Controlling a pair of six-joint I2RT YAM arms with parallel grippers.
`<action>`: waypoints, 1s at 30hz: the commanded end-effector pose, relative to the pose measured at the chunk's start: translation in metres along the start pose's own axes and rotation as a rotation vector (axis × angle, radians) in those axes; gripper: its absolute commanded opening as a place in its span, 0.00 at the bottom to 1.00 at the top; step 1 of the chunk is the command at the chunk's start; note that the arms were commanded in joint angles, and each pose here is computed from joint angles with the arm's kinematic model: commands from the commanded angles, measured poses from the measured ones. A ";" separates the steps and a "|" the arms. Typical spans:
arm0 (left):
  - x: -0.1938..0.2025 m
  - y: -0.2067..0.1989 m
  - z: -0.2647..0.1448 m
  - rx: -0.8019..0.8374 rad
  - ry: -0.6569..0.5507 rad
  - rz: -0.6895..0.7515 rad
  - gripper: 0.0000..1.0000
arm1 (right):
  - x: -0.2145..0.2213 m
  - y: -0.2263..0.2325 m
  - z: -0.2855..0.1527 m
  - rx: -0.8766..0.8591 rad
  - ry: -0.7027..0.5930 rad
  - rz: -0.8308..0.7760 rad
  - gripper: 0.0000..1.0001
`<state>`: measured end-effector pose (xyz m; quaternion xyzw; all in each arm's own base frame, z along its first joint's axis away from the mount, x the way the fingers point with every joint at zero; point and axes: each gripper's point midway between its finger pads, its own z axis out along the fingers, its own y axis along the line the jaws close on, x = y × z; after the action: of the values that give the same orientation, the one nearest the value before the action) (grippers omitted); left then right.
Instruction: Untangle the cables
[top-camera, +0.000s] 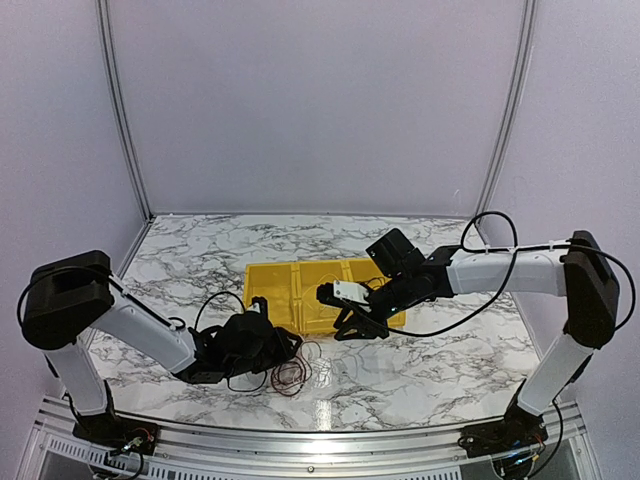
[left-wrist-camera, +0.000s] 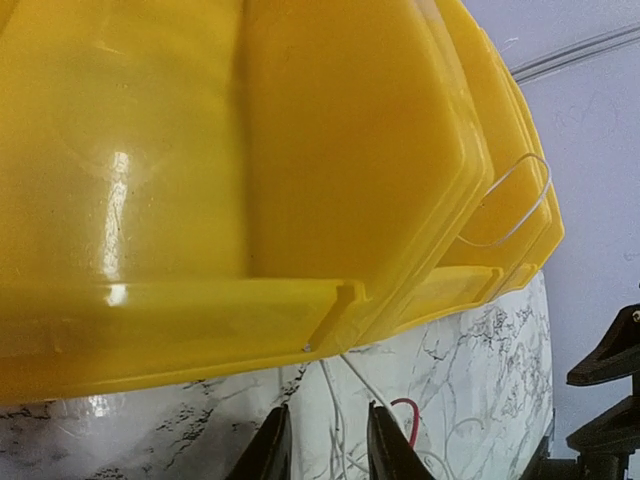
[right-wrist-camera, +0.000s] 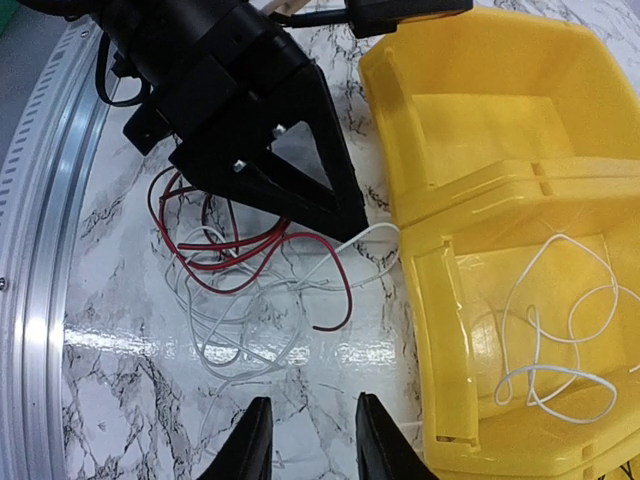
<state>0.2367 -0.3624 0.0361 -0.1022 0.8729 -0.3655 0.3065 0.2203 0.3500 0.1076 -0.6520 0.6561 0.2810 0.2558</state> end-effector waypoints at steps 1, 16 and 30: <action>-0.018 -0.011 -0.011 0.034 -0.058 -0.034 0.28 | -0.010 0.000 -0.007 0.018 -0.025 -0.034 0.30; -0.013 -0.027 0.001 0.059 -0.026 -0.029 0.29 | -0.006 0.001 -0.003 0.008 -0.010 -0.030 0.28; -0.002 -0.013 0.007 0.023 0.005 -0.060 0.12 | -0.006 0.001 -0.004 0.006 -0.008 -0.030 0.27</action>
<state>0.2413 -0.3797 0.0480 -0.1202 0.8623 -0.3938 0.2947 0.2202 0.3498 0.1082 -0.6538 0.6544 0.2798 0.2570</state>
